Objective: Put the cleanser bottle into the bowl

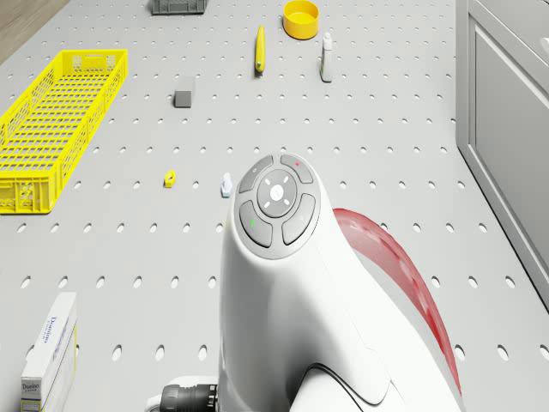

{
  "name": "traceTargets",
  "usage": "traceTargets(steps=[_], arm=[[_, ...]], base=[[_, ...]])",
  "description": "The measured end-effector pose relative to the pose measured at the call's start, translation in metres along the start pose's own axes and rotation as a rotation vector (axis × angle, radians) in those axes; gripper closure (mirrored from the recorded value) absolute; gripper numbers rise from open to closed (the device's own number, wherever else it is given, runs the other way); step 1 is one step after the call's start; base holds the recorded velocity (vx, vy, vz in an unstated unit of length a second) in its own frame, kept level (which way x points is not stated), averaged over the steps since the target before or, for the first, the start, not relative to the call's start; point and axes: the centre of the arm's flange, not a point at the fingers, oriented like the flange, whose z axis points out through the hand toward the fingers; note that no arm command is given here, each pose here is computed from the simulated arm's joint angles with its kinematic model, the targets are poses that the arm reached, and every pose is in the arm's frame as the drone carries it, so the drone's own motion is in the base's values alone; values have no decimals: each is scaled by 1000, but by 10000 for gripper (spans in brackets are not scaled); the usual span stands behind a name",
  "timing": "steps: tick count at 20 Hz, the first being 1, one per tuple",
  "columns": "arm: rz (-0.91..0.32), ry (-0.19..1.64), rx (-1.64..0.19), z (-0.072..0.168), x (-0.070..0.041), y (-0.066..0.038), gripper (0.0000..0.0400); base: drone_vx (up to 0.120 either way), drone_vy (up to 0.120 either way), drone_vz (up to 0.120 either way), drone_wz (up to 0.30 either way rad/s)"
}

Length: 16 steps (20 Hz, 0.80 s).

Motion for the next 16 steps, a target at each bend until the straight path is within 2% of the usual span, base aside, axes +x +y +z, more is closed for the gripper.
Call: traceTargets(steps=[6,16], arm=[[0,4,-4,0,0,0,0],[0,6,-6,0,-1,-1,0]], base=[[120,0,-120,0],[120,0,-4,0]])
